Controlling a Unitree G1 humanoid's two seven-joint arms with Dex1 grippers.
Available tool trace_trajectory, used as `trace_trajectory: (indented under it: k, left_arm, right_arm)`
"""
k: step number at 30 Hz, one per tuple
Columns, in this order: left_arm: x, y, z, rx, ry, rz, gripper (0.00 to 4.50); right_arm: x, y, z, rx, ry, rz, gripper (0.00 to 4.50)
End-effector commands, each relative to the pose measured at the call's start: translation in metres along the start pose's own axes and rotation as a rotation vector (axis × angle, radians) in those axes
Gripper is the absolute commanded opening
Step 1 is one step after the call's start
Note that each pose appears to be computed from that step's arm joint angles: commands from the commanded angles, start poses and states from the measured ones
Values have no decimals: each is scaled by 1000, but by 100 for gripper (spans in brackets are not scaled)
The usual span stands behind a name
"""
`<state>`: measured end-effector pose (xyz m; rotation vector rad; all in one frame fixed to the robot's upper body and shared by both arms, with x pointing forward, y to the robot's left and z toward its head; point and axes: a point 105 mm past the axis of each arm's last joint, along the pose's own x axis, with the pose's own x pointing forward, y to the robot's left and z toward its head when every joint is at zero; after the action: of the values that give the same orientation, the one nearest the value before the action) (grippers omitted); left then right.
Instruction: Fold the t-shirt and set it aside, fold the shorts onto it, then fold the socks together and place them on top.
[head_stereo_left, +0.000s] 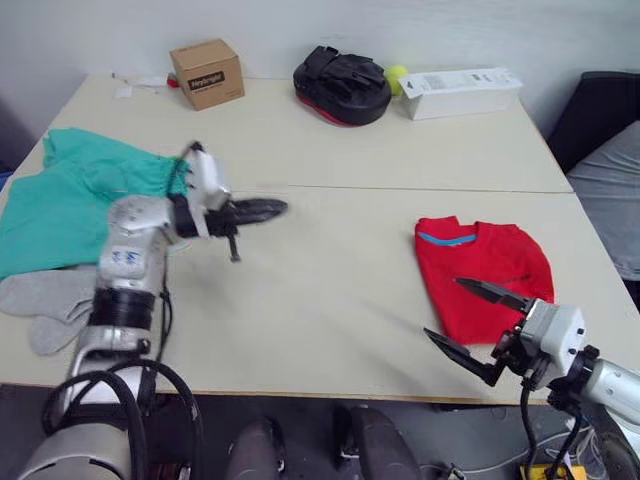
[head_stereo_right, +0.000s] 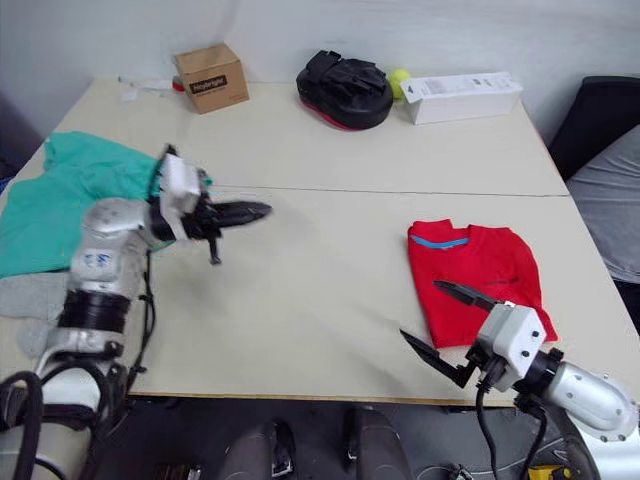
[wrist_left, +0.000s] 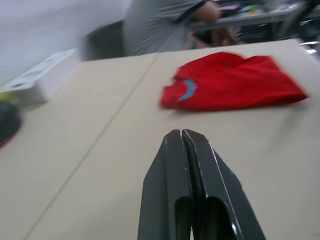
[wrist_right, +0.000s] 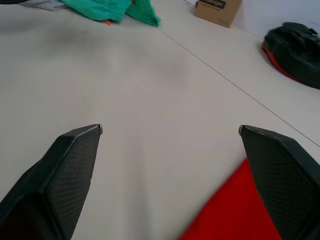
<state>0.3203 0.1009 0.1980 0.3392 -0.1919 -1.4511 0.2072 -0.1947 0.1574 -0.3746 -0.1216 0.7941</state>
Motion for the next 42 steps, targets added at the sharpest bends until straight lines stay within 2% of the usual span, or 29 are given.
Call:
trace_trajectory:
  k: [1, 4, 6, 7, 11, 14, 16, 17, 19, 20, 23, 28, 29, 34, 39, 42]
  left_arm:
    - [3, -5, 0, -22, 21, 56, 4]
    - [-17, 6, -9, -114, 12, 239, 4]
    - [-34, 6, -18, -122, 65, 323, 42]
    - [-48, 5, -27, -119, 122, 384, 64]
    - [-100, 9, -36, -80, 240, 630, 182]
    - [-159, 18, -44, -8, 410, 896, 278]
    - [-194, 20, -47, -11, 466, 1041, 346]
    - [-206, 19, -50, -14, 500, 1080, 385]
    - [-208, 15, -65, -71, 537, 1027, 439]
    - [-207, 16, -71, -59, 559, 1003, 448]
    - [-201, 34, -83, -53, 582, 992, 448]
    - [-205, 60, -95, -82, 688, 998, 448]
    - [-205, 64, -95, -75, 693, 997, 429]
    - [-201, 79, -99, -157, 691, 1001, 300]
    - [-201, 92, -91, -183, 658, 1012, 133]
    - [-192, 99, -80, -171, 569, 993, 36]
  right_arm:
    - [-5, 3, 14, -34, -17, 10, 450]
    - [-6, 5, 15, -31, -19, 6, 450]
    - [-3, 6, 16, -32, -33, 14, 450]
    - [1, 7, 19, -34, -51, 26, 450]
    - [17, 6, 28, -39, -123, 62, 450]
    - [27, 6, 34, -43, -167, 80, 450]
    - [33, 7, 37, -44, -186, 90, 450]
    - [35, 6, 37, -43, -192, 91, 450]
    - [38, 5, 38, -39, -201, 93, 450]
    - [41, 5, 37, -37, -204, 95, 450]
    - [47, 6, 36, -38, -208, 111, 450]
    - [51, 3, 37, -47, -220, 106, 450]
    - [52, 3, 36, -47, -220, 104, 450]
    - [50, 3, 34, -49, -218, 94, 450]
    - [45, 1, 33, -58, -213, 67, 450]
    - [42, -1, 32, -69, -206, 46, 450]
